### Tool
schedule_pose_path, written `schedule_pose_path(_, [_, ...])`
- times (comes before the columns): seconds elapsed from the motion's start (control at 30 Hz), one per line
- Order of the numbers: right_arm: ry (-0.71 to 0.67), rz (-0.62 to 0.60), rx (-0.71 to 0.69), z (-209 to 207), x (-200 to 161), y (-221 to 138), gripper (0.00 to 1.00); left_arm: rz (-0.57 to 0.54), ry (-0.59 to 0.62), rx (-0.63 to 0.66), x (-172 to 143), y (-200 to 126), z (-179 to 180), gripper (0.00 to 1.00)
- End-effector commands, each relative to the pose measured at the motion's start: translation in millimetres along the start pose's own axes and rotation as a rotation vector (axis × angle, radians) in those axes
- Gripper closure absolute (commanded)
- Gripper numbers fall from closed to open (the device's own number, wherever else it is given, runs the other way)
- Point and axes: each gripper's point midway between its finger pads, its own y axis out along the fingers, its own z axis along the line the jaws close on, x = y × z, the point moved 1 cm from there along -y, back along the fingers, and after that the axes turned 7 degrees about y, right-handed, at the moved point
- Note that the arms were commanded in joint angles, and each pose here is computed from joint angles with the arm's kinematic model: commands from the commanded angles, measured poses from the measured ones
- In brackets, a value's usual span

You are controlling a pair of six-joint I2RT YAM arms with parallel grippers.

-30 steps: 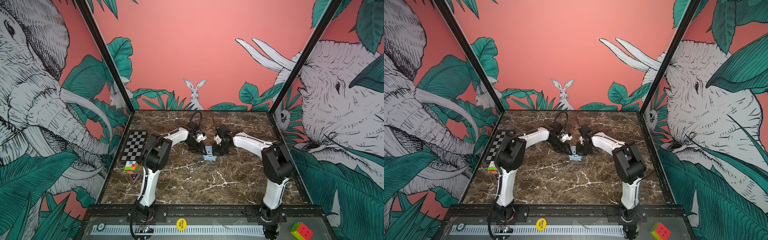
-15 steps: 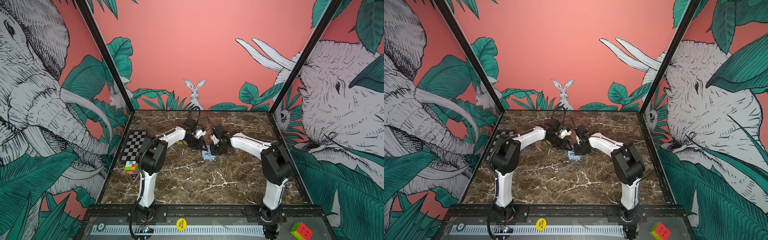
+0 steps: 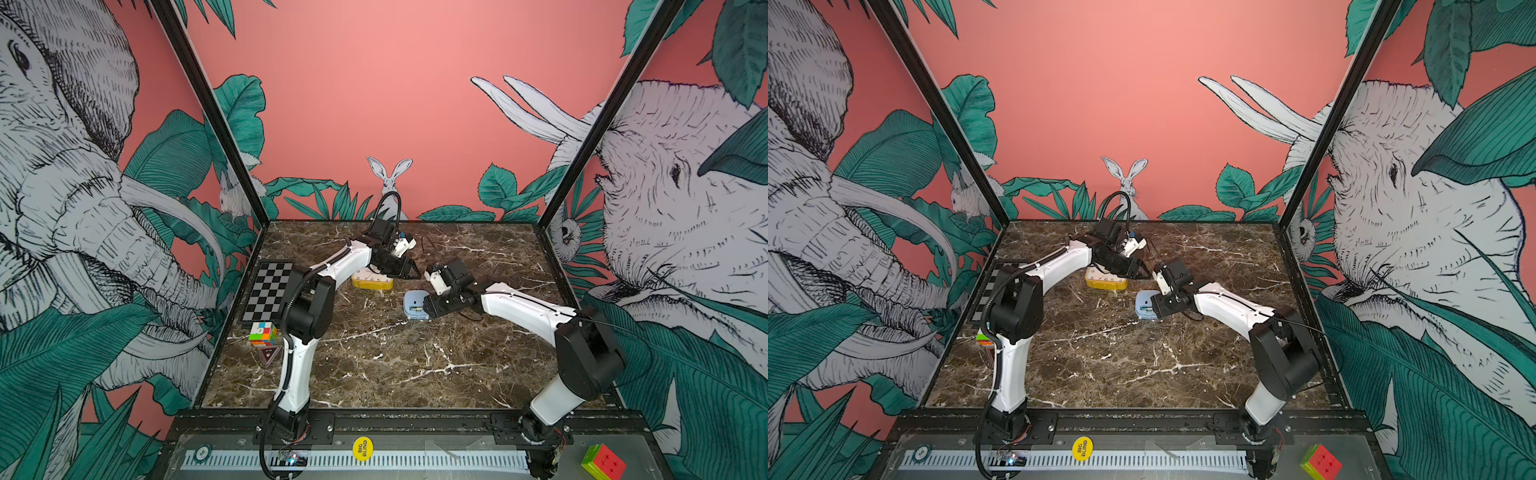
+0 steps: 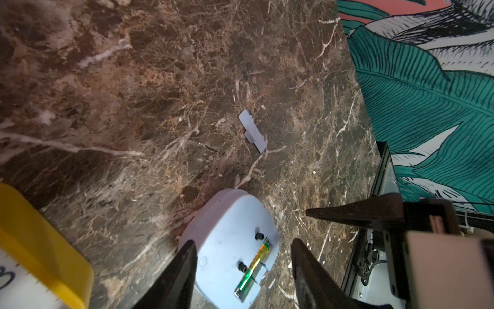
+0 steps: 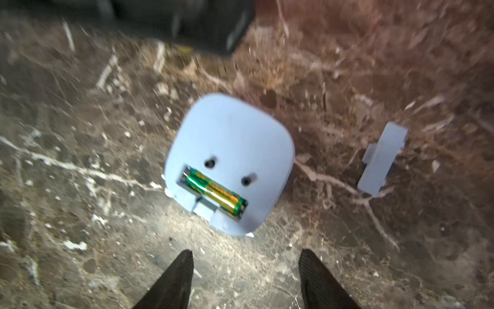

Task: Insert the battery into the alarm
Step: Adjust the alarm at the center of the board.

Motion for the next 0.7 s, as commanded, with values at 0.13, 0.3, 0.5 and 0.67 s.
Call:
schedule_pose_path(0.13, [-0.099, 0.061, -0.025, 1.1, -15.7, 22.5, 0.34, 0.015, -0.001, -0.061, 0.8, 17.6, 6.3, 0.36])
schedule_pose_path(0.3, [-0.132, 0.098, -0.078, -2.6, -18.2, 38.4, 0.31, 0.023, -0.005, -0.083, -5.9, 24.2, 8.3, 0.34])
schedule_pose_path(0.5, [-0.114, 0.088, -0.201, -20.7, -9.4, 43.4, 0.3, 0.03, -0.016, -0.122, -13.0, 28.2, 4.6, 0.33])
schedule_pose_path(0.67, [-0.08, 0.034, -0.283, -34.3, -1.6, 37.2, 0.3, 0.049, -0.03, -0.134, -21.5, 29.8, 3.3, 0.33])
